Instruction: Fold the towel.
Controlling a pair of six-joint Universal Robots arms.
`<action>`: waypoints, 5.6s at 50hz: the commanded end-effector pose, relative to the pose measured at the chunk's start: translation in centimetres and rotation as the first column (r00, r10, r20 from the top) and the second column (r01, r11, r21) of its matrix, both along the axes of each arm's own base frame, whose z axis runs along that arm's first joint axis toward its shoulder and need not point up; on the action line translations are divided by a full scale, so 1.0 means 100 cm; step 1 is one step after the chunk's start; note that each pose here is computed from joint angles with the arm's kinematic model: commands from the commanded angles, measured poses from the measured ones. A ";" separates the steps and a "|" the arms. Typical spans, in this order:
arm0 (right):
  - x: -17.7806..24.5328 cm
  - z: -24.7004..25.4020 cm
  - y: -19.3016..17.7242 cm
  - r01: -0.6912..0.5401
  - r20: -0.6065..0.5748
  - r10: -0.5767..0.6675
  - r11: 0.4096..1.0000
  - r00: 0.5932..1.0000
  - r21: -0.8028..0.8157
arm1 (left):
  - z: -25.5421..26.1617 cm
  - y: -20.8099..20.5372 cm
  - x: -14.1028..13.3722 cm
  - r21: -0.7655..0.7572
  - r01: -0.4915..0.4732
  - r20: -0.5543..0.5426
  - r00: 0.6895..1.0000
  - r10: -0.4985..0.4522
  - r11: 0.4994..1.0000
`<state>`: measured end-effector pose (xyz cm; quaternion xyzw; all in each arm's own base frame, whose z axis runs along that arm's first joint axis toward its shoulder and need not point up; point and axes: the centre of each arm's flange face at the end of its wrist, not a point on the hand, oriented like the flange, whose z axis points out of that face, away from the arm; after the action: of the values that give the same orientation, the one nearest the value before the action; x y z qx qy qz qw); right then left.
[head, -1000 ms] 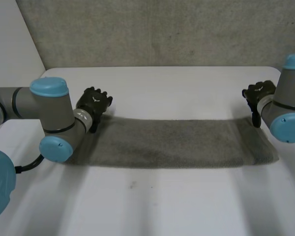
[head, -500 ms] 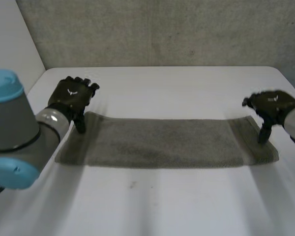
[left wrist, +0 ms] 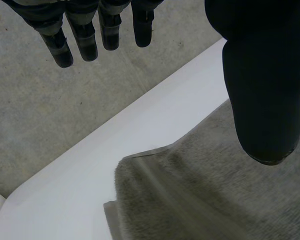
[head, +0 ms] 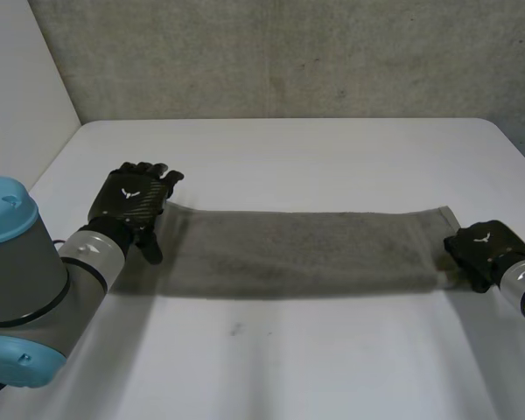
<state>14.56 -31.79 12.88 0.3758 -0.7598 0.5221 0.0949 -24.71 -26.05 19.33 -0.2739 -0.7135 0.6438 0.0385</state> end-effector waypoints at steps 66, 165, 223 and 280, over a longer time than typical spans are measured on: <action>0.122 0.056 0.060 -0.212 0.188 0.236 0.967 0.953 -0.138 | 0.009 -0.001 -0.018 -0.073 0.061 -0.015 0.998 -0.063 0.995; 0.087 0.049 0.083 -0.206 0.231 0.174 0.971 0.957 0.119 | -0.044 0.096 -0.048 0.093 0.322 0.242 0.911 -0.335 0.942; 0.073 -0.003 0.082 -0.196 0.270 0.174 0.979 0.947 0.055 | -0.042 0.071 -0.029 0.052 0.192 0.229 0.953 -0.199 0.980; 0.203 0.053 0.177 -0.615 0.185 0.626 0.780 0.758 -0.120 | 0.038 0.018 -0.004 -0.069 -0.013 -0.157 0.988 0.002 0.998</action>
<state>36.73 -11.68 15.76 0.5946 -0.5565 0.5461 -0.1964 -24.39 -23.77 22.34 -0.2371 -0.6911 0.6801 0.0610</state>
